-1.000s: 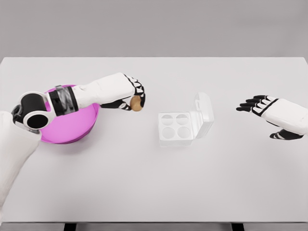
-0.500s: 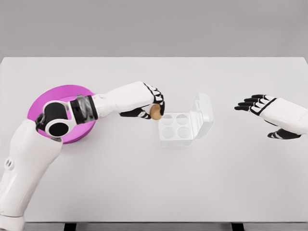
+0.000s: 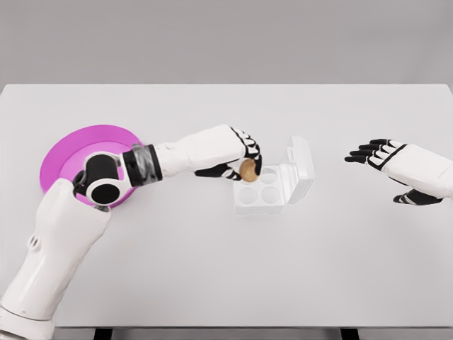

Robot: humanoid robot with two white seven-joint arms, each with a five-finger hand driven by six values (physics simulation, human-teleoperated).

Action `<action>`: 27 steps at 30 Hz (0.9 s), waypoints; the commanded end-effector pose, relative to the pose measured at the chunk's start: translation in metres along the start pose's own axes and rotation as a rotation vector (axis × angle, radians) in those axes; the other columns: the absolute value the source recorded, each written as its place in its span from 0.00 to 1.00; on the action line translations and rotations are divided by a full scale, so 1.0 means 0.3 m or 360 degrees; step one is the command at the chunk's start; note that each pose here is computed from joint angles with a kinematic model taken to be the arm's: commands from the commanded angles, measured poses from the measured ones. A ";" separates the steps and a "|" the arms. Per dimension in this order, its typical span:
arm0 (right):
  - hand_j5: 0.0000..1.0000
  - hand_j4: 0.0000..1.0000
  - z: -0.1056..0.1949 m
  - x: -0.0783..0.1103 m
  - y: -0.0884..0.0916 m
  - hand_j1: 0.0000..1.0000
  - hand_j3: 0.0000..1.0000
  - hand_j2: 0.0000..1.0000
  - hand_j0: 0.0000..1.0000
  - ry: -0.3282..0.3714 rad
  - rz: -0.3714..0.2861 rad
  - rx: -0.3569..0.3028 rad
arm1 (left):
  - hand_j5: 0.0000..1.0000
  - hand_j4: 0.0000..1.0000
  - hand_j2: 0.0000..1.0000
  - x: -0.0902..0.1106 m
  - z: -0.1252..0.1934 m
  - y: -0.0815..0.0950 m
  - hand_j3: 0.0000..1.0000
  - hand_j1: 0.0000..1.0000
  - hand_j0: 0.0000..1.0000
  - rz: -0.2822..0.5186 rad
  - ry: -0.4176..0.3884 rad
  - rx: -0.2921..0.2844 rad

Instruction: Pack egg into the box and close the box lid

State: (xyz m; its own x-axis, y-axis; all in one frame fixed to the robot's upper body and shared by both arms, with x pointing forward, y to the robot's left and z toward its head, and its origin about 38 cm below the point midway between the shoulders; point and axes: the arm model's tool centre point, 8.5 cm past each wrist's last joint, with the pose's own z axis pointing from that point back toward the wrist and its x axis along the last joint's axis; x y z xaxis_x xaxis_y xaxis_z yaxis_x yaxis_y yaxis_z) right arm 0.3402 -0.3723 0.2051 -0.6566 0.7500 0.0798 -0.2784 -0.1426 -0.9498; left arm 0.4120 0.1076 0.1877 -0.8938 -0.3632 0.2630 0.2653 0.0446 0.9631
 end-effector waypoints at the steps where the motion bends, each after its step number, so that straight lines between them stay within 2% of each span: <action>1: 1.00 1.00 0.001 0.000 0.000 1.00 1.00 1.00 1.00 0.0000 -0.0008 -0.0003 | 0.42 0.42 0.42 0.010 -0.015 -0.003 0.42 0.42 0.42 0.0014 -0.0016 0.0006; 4: 1.00 1.00 0.000 0.000 -0.002 1.00 1.00 1.00 1.00 -0.0001 -0.0008 -0.0006 | 0.42 0.42 0.42 0.019 -0.028 -0.017 0.42 0.42 0.42 0.0013 -0.0029 -0.0016; 12: 1.00 1.00 -0.004 0.004 0.005 1.00 1.00 1.00 1.00 -0.0009 -0.0011 0.0005 | 0.44 0.44 0.44 -0.024 -0.034 -0.070 0.44 0.44 0.44 0.0093 0.0021 -0.0061; 20: 1.00 1.00 -0.004 0.003 0.003 1.00 1.00 1.00 1.00 -0.0009 -0.0010 0.0003 | 0.44 0.44 0.44 -0.035 -0.043 -0.086 0.44 0.44 0.44 0.0119 0.0033 -0.0072; 24: 1.00 1.00 -0.004 0.003 0.003 1.00 1.00 1.00 1.00 -0.0009 -0.0010 0.0003 | 0.48 0.48 0.48 -0.043 -0.040 -0.087 0.48 0.48 0.48 0.0123 0.0042 -0.0075; 27: 1.00 1.00 -0.004 0.005 0.004 1.00 1.00 1.00 1.00 -0.0010 -0.0010 0.0004 | 0.58 0.58 0.58 -0.046 -0.039 -0.083 0.58 0.58 0.58 0.0126 0.0046 -0.0066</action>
State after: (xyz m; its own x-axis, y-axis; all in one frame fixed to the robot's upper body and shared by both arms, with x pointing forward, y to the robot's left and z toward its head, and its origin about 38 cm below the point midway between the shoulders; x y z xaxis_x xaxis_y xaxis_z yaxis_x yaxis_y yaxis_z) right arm 0.3396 -0.3705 0.2029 -0.6602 0.7464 0.0835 -0.2838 -0.1451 -0.9478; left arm 0.4211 0.0997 0.1587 -0.8620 -0.3861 0.3283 0.3459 0.0253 0.9379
